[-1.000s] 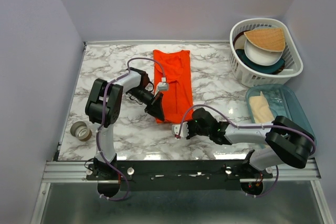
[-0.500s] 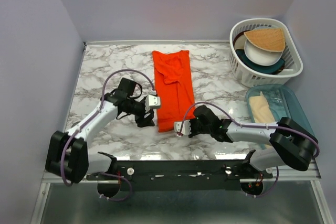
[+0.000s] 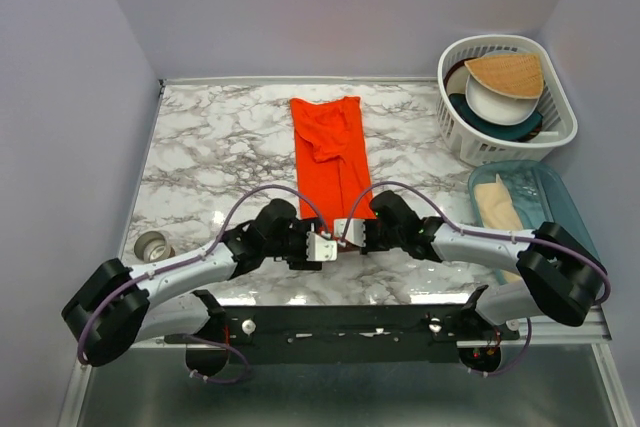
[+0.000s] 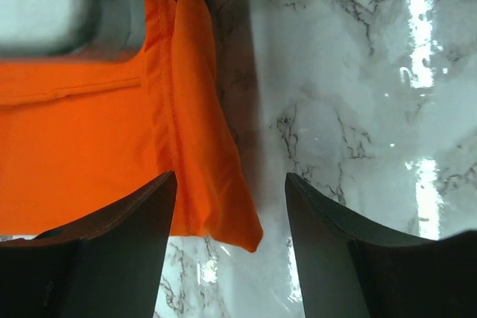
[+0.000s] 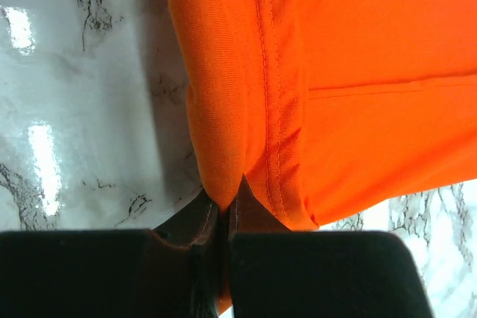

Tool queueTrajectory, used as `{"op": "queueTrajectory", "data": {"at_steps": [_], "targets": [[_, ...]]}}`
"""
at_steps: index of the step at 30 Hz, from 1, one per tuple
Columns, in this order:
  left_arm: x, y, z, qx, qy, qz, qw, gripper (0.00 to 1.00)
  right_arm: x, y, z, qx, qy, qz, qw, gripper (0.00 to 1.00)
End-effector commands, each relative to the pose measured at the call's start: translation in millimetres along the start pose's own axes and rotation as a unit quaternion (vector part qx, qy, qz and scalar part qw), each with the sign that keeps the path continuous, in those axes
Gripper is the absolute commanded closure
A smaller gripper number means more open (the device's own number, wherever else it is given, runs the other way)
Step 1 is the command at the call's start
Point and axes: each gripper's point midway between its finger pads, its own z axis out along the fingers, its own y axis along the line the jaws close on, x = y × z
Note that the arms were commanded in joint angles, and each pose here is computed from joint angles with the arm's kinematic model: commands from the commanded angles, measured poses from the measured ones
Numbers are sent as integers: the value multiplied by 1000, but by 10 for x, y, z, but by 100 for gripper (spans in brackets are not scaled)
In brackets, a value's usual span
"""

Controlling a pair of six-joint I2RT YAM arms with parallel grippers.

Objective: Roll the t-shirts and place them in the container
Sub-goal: Roll the T-shirt to the center of the board.

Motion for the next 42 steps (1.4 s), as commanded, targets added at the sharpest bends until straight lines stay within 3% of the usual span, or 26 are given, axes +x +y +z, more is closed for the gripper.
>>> {"op": "queueTrajectory", "data": {"at_steps": [1, 6, 8, 13, 19, 26, 42], "targets": [[-38, 287, 122, -57, 25, 21, 998, 33, -35, 71, -30, -22, -9, 18, 1000, 92], [27, 157, 166, -19, 48, 35, 998, 50, -49, 66, -41, -18, -14, 24, 999, 92], [92, 106, 157, -10, 62, 41, 997, 52, -54, 62, -45, -16, -16, 28, 999, 92], [78, 117, 133, -20, 62, 32, 997, 46, -54, 34, -56, -11, -16, 42, 999, 92], [-252, 259, 9, -90, -14, -72, 993, 35, -41, 22, -82, -12, -15, 63, 998, 92], [-213, 221, 14, -82, 5, -91, 992, 35, -87, -23, -117, -17, -14, 77, 997, 92], [213, 55, 33, -52, 76, -14, 996, 35, -112, -124, -139, -24, -13, 95, 995, 92]]}}
